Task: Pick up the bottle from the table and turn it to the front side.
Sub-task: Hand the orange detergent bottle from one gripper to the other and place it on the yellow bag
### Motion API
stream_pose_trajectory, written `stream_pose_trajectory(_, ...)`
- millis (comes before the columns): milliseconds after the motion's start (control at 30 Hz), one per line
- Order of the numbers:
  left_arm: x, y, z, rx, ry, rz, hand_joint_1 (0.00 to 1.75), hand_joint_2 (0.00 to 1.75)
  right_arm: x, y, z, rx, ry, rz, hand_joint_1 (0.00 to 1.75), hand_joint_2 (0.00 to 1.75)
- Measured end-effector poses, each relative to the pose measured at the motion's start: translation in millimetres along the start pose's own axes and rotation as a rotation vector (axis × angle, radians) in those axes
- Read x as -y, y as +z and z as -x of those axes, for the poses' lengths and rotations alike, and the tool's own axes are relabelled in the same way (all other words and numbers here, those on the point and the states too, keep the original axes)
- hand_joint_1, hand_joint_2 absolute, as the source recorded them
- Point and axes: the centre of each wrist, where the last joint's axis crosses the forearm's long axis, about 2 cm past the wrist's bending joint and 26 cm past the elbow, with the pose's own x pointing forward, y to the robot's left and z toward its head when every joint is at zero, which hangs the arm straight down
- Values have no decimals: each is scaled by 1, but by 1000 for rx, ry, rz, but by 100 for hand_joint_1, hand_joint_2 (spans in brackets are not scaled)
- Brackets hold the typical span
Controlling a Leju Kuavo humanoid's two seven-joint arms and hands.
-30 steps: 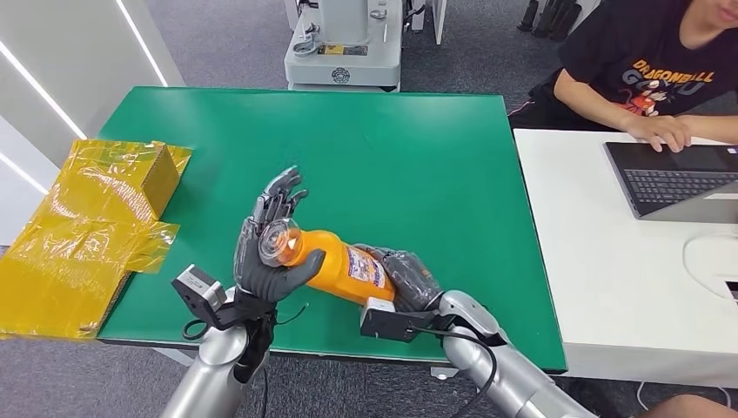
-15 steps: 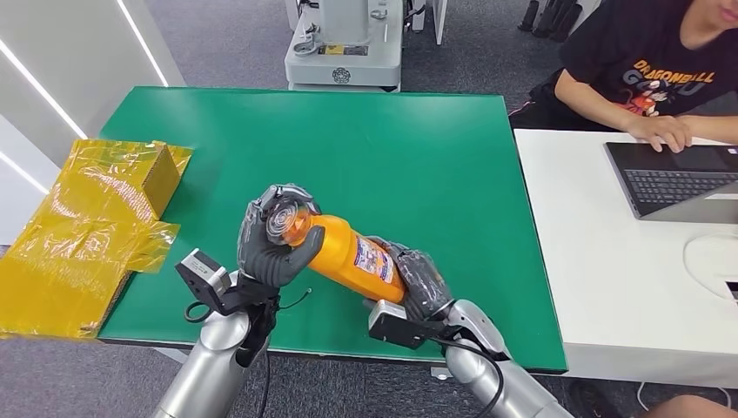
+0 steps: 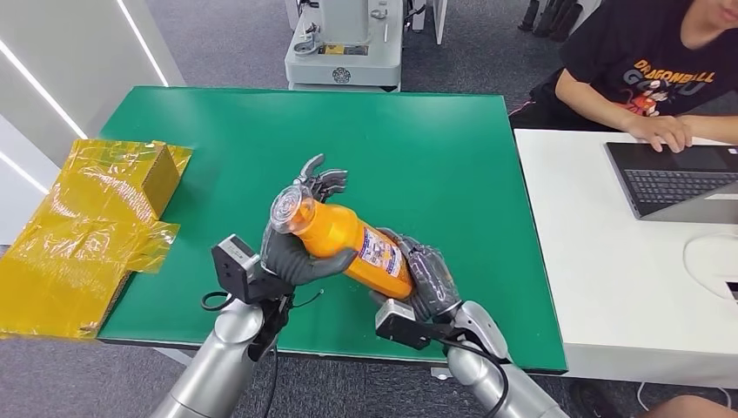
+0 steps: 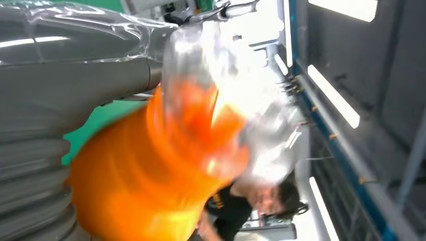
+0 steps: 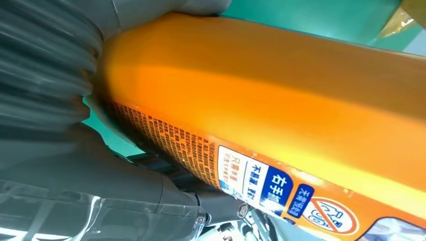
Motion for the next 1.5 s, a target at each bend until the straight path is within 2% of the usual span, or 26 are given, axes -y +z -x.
stream_pose_trajectory(400, 5, 5, 9, -60, 21, 25, 0, 175, 3, -5, -1, 7, -9, -15, 175, 175)
stream_pose_trajectory(533, 5, 6, 10, -59, 35, -2, 175, 175, 3, -6, -1, -8, -18, -47, 175, 175)
stream_pose_trajectory(867, 8, 21, 14, 14, 104, -127, 175, 175, 7, -15, -3, 6, -22, -102, 175, 175)
stream_pose_trajectory(1200, 7, 24, 13, 21, 115, -170, 175, 175, 4, -20, -6, 16, -51, -131, 175, 175)
stream_pose_trajectory(1233, 7, 24, 13, 21, 115, -171, 175, 175, 4, -20, -6, 16, -52, -131, 166, 175)
stream_pose_trajectory(1333, 7, 24, 13, 20, 116, -173, 175, 175, 4, -22, -6, 15, -51, -130, 38, 175)
stream_pose_trajectory(1367, 7, 24, 13, 20, 117, -174, 175, 175, 3, -22, -7, 15, -47, -126, 3, 175)
stream_pose_trajectory(1500, 6, 24, 13, 18, 117, -181, 175, 175, 0, -22, -9, 33, -29, -76, 0, 175)
